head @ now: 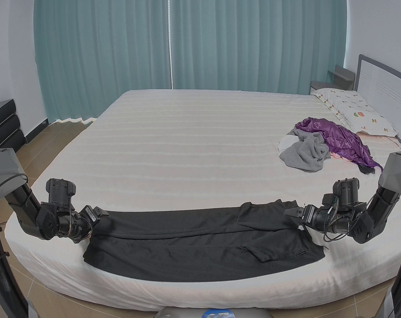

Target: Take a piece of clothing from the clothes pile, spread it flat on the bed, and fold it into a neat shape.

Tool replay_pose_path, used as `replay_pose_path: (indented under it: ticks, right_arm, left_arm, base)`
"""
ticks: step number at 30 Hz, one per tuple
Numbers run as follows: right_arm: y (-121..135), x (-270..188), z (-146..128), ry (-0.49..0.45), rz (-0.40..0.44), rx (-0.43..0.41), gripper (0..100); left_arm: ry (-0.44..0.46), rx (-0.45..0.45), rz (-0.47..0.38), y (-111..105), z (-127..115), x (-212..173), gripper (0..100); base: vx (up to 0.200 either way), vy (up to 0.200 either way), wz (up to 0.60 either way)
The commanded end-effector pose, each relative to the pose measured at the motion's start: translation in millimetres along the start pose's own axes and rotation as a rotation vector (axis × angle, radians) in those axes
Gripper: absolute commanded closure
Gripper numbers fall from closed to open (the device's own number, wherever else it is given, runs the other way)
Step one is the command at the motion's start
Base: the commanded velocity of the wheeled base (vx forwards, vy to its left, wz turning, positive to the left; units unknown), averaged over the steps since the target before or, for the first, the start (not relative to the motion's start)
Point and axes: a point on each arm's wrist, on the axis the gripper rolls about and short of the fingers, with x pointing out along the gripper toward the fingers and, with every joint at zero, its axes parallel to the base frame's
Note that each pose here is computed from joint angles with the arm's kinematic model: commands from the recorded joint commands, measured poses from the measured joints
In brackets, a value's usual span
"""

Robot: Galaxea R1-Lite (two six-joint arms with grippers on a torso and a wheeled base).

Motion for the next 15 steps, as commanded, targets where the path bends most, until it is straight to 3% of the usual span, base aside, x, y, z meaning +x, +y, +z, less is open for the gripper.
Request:
replay_pose_path:
  ticks: [1,3,4,15]
  right_arm:
    - [4.1,-11.7,-3.3,-0.005,-0.001,0.014,0]
    - [3.8,-15.2,-4.7,-0.002,-0.004,0.032,0]
    - [3.7,-15.2,-4.7,-0.002,-0.005,0.035,0]
    - [10.5,-11.2,-10.3,-0.042,-0.098,0.135,0]
  left_arm:
    - [-0.003,0.008,-0.012,-3.8,-1.8,-6.2,0]
    - [0.000,0.007,-0.010,-3.8,-2.4,-5.8,0]
    - [0.000,0.007,-0.010,-3.8,-2.4,-5.8,100]
    - [-0.010,0.011,-0.010,-5.5,-1.5,-14.4,100]
  base:
    - [0.000,0.000,0.00]
    - [0.000,0.000,0.00]
    - [0.000,0.000,0.00]
    - [0.000,0.000,0.00]
